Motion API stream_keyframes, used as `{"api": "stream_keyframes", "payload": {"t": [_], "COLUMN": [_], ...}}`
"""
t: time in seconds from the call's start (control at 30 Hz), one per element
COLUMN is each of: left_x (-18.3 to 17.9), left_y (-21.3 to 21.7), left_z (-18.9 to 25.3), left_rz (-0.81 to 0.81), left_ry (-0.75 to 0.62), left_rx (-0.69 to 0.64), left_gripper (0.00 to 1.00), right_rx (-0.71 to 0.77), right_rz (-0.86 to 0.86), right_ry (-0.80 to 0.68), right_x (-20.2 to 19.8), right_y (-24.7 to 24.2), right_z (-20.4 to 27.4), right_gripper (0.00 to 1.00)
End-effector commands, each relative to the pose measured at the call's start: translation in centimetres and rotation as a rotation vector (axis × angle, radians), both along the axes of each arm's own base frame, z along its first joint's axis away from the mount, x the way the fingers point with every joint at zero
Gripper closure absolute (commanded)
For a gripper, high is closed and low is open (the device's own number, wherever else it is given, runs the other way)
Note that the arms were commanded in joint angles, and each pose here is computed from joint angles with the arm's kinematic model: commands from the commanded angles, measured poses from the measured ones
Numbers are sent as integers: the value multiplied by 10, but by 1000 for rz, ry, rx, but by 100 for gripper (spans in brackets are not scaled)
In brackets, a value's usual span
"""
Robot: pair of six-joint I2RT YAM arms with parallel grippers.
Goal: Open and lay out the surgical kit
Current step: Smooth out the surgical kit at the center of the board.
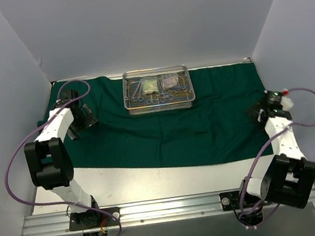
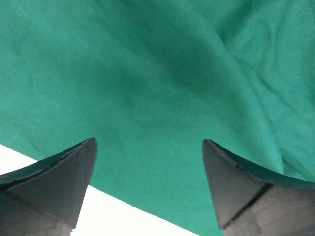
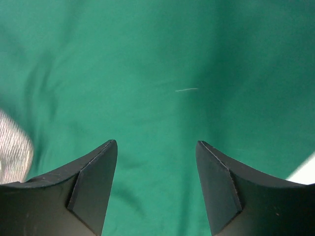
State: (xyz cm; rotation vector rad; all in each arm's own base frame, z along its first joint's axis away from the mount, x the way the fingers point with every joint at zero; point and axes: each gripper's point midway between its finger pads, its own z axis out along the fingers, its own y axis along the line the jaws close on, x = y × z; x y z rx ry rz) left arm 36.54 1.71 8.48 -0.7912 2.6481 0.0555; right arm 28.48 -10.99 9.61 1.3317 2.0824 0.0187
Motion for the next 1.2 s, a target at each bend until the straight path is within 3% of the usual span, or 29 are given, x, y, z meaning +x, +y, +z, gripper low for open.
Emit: {"api": "stream_keyframes", "payload": {"t": [0.0, 0.13, 0.33, 0.57, 0.83, 1.17], "left_x": [26, 31, 17, -36, -85, -111], "left_y": [8, 10, 9, 9, 12, 11], "left_z": [1, -21, -42, -71, -79, -62], "left_rz": [12, -5, -12, -55, -63, -20], "left_ry": [-39, 18, 83, 298, 438, 454], "left_rx": [34, 40, 32, 10, 16, -1], "left_gripper": [6, 8, 10, 11, 11, 12], "right_rx": [-52, -75, -133, -256, -351, -340], "right_rz": [329, 551, 880, 1211, 1470, 1647], "right_ry": [2, 48, 2, 26, 145, 337], "right_x": [45, 66, 76, 51, 12, -62], "right_y": [67, 133, 232, 333, 389, 389], "right_z": [10, -8, -11, -31, -74, -107], "right_gripper": [39, 39, 40, 40, 40, 40]}}
